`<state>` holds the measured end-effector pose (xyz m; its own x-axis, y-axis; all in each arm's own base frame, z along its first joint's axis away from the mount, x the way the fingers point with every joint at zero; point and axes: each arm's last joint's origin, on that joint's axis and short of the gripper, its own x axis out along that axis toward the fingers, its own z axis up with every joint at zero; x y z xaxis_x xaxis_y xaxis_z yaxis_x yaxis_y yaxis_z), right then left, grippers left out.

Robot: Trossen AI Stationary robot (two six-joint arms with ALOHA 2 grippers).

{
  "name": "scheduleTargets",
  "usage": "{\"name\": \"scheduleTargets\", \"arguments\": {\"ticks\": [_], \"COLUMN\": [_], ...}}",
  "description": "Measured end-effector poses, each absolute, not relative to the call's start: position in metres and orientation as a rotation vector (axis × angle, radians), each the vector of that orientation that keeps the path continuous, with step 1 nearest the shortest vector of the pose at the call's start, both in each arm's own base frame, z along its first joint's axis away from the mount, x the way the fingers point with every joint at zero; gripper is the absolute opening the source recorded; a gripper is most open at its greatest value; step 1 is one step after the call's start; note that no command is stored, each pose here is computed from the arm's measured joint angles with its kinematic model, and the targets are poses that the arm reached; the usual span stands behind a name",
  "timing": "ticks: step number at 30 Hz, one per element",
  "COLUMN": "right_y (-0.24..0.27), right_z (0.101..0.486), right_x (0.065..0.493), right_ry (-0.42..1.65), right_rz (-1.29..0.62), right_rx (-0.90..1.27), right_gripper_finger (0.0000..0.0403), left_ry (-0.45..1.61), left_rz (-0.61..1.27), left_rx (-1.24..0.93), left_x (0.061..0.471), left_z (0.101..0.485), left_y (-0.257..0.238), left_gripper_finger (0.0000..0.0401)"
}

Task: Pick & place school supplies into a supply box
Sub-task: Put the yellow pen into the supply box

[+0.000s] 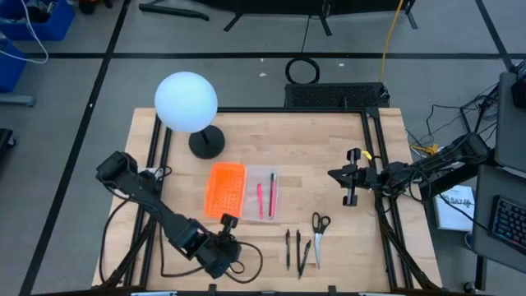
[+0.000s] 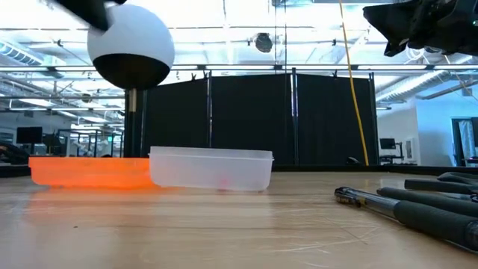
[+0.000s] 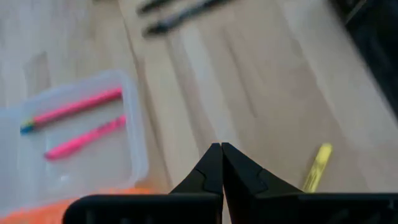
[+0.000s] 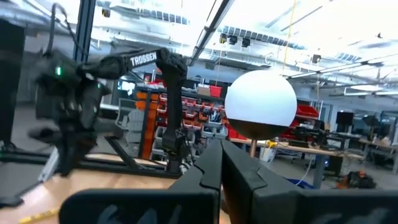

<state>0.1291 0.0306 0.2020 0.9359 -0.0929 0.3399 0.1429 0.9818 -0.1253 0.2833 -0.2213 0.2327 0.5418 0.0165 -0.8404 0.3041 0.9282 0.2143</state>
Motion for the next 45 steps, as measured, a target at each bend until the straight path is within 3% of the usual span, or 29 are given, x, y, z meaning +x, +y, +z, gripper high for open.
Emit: {"name": "scheduleTargets", "arguments": {"ticks": [6,13,20,28,45], "right_y": [0.031,0.031,0.031,0.031,0.031], "right_z": [0.203,0.199,0.195,0.195,0.194], "right_x": [0.129,0.130,0.131,0.132,0.132], "right_ry": [-0.349,-0.317,-0.271,-0.271,-0.265], "right_rz": [-0.111,-0.099,-0.093,-0.089,-0.090], "right_rx": [-0.081,-0.038,-0.039,-0.010,-0.016], "right_gripper_finger": [0.0000,0.0000,0.0000,0.0000,0.0000], "left_ry": [1.041,1.156,1.099,1.078,1.098], "left_rz": [-0.156,-0.315,-0.349,-0.373,-0.367], "left_rx": [0.395,0.313,0.293,0.126,0.139], "left_x": [0.275,0.267,0.261,0.265,0.258], "left_z": [0.224,0.198,0.191,0.194,0.186], "left_y": [-0.220,-0.217,-0.227,-0.234,-0.237], "left_gripper_finger": [0.0046,0.0095,0.0136,0.0177,0.0164]}}
